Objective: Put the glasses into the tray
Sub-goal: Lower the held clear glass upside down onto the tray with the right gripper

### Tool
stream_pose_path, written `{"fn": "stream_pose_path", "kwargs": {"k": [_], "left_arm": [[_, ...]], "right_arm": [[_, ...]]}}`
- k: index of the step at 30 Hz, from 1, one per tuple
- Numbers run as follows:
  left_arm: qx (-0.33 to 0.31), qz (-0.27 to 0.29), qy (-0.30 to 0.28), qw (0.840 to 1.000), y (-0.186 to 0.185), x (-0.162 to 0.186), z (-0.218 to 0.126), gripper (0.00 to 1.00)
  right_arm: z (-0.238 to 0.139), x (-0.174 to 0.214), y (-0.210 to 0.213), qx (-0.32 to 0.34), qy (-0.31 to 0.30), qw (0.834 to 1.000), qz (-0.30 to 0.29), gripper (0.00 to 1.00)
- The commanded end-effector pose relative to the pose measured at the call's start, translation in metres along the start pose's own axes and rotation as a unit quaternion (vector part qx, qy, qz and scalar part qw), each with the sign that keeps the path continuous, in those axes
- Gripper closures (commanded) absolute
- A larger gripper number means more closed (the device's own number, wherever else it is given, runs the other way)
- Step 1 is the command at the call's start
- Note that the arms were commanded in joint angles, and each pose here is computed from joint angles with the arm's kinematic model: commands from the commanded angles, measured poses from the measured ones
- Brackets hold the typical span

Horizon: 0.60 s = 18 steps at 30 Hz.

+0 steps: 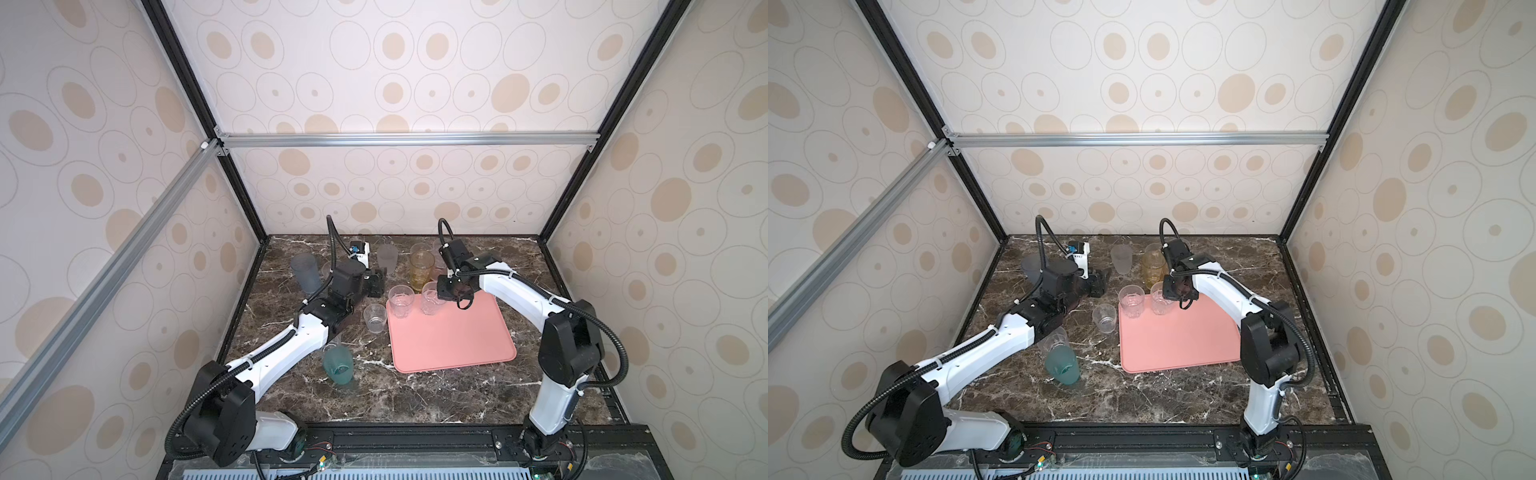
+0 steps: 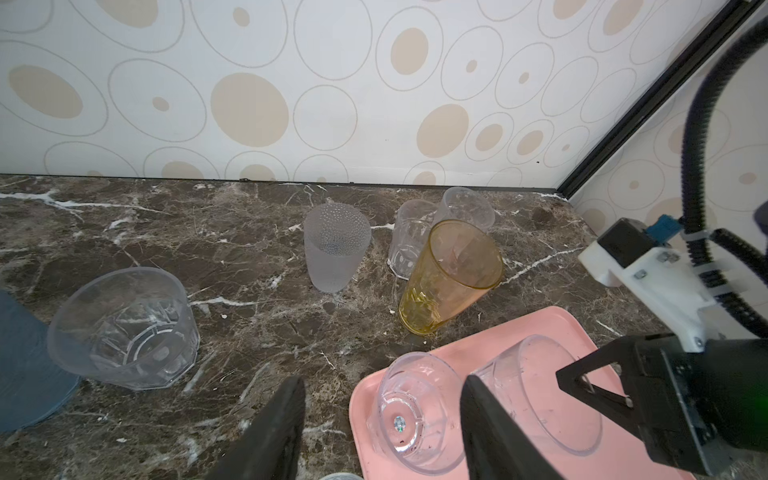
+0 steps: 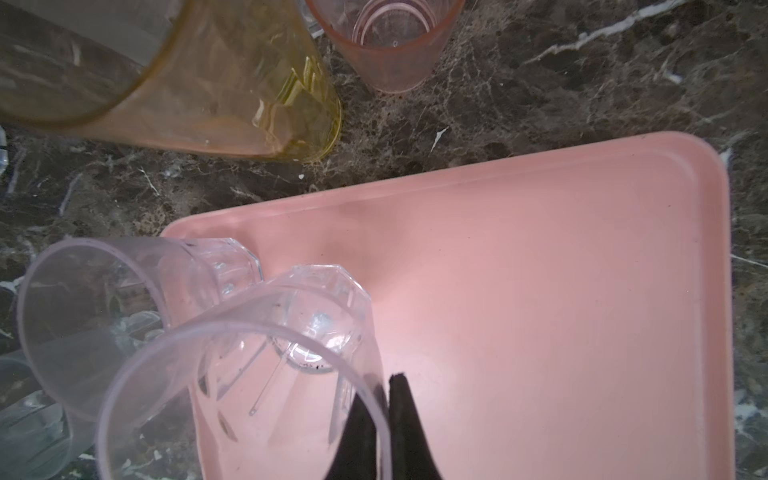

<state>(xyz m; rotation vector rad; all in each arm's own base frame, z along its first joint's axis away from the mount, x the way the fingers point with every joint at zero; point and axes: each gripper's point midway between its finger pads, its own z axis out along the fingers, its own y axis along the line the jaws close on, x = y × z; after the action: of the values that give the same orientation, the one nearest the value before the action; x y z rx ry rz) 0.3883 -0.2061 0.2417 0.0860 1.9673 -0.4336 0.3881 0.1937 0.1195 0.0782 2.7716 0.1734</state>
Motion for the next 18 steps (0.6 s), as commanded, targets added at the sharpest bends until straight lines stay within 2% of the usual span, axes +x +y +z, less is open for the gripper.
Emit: {"fn": "stream_pose_path", "kwargs": {"k": [1,18], "left_arm": [[0.012,-0.005,-0.013,1.000,-0.006,-0.007,0.001,0.40],[0.013,0.000,-0.006,1.000,-0.007,-0.005,0.004,0.40]], "right_arm": [[0.007,-0.006,0.002,0.020,-0.013,1.000,-0.009,0.99],[0.039,-0.008,0.018,0.031,0.004,0.999,-0.025,1.00]]}}
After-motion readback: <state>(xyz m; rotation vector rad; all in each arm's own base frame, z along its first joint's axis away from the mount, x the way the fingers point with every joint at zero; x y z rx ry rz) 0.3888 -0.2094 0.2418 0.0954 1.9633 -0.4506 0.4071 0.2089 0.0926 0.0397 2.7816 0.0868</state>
